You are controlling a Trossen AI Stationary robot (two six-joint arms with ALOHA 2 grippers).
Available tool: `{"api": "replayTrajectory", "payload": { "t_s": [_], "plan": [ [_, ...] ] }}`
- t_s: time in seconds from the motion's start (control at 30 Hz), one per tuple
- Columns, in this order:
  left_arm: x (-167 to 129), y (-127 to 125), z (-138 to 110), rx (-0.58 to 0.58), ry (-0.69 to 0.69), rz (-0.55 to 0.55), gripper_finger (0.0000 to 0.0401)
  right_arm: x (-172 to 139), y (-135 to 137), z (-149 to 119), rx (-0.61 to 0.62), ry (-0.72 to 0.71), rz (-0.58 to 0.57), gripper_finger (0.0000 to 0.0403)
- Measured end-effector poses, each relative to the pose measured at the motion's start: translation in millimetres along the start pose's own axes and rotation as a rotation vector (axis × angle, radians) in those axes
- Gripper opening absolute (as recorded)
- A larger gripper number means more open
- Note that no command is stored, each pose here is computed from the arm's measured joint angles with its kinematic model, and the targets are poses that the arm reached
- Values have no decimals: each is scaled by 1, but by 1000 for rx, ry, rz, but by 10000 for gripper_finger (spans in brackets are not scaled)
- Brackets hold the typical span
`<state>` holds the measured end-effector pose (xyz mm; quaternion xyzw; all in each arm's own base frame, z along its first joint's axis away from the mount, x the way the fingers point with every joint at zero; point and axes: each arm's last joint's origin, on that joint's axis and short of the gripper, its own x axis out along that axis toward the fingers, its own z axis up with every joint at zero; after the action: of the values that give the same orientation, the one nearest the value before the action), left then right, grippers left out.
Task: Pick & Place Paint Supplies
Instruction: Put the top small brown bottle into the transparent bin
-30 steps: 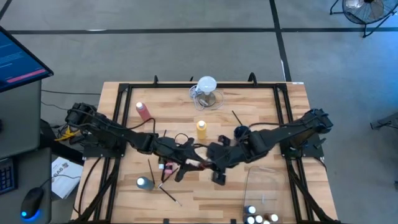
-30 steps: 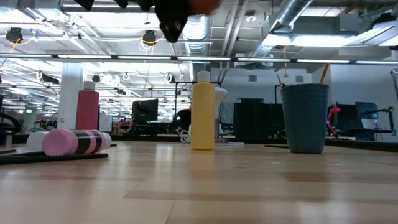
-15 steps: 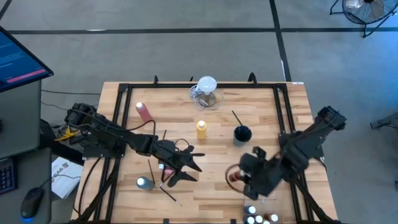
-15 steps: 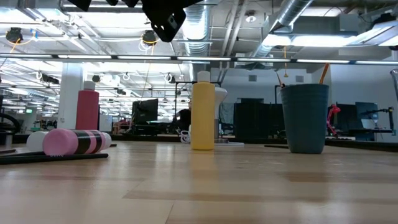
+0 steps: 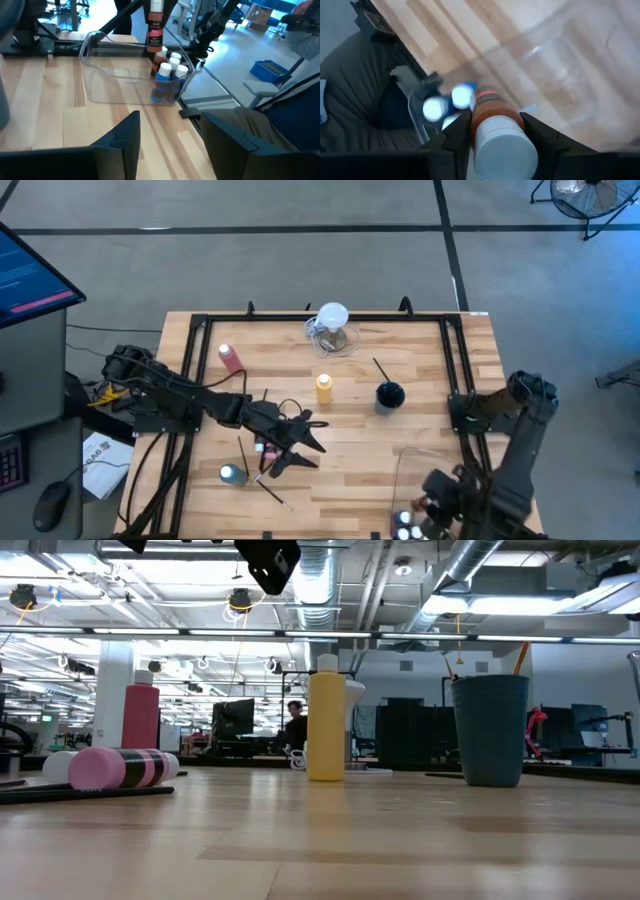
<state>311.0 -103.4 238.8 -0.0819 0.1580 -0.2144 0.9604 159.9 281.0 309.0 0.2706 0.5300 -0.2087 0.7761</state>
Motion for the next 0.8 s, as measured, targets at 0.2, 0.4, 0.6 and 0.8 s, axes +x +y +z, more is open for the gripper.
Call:
{"api": "replayTrajectory", "payload": {
  "t_s": [0.2,0.4,0.6,0.8],
  "plan": [
    [0,0,0,3,0,0,164,14,6,-22,-7,120,-65,132],
    [0,0,0,1,0,-1,163,31,14,-13,-82,127,-94,132],
    [0,-1,0,1,1,-3,163,45,21,-2,-101,116,-96,132],
    [0,-1,0,1,2,-8,163,60,24,-4,-129,131,-159,132]
  ]
}}
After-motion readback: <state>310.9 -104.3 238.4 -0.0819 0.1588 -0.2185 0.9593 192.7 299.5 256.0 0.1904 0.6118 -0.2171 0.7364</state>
